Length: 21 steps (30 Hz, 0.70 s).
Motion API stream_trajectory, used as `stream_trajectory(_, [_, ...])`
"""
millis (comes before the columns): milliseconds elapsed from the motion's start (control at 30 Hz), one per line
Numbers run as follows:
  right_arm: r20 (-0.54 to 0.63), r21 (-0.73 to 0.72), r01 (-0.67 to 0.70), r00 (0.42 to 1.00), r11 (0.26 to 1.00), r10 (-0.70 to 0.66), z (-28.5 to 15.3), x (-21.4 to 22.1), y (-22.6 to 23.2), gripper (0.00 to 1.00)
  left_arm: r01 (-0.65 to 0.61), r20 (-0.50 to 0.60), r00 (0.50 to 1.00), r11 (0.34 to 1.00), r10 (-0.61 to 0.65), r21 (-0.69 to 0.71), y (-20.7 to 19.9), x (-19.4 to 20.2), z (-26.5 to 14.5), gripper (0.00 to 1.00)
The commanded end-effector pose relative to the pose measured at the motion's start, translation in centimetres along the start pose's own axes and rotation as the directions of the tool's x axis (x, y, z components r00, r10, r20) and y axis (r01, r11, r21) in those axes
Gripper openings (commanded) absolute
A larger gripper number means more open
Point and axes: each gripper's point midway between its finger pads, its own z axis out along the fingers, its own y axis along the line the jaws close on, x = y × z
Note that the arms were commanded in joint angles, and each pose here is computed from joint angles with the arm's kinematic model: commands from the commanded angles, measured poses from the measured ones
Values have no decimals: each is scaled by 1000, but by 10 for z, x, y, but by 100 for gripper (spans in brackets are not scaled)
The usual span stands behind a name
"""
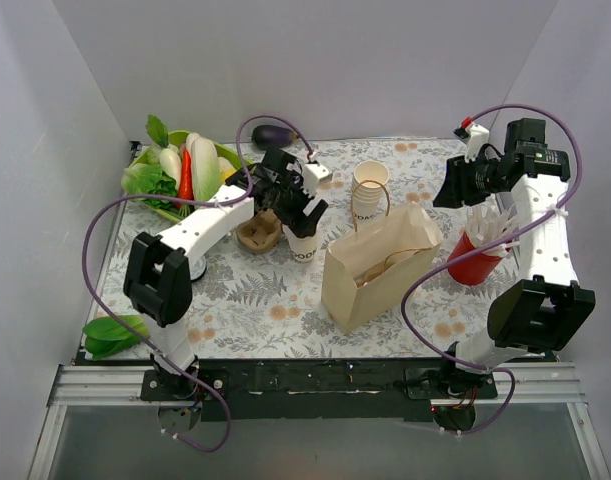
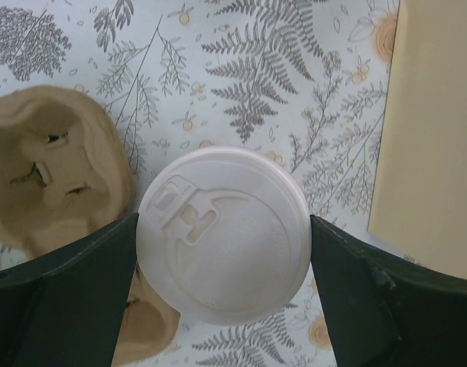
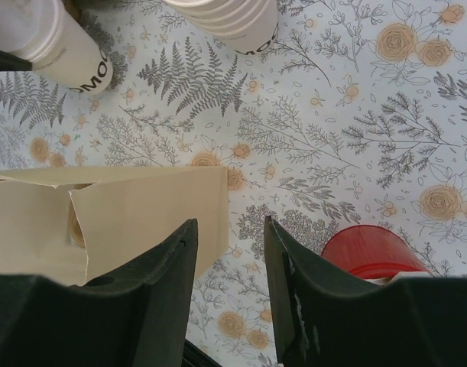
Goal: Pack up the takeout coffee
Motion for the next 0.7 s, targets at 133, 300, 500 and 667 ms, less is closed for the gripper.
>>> stream_trajectory(133, [37, -23, 0, 999, 1000, 1, 6, -12, -2, 48, -201, 70, 976, 978, 205, -62, -21, 25, -68, 81])
stream_trajectory(300, [46, -32, -2, 999, 999, 3, 9, -13, -3, 48, -273, 88, 956, 959, 279, -74, -34, 44, -92, 82])
stream_trajectory(500, [68, -42, -11, 998, 999, 14, 11, -14, -1, 47, -346, 51, 936, 936, 349, -60, -43, 81, -97, 82])
stream_trajectory(667, [69, -39, -1, 998, 999, 3, 11, -14, -1, 48, -359, 40, 932, 932, 361, -41, -47, 97, -95, 82])
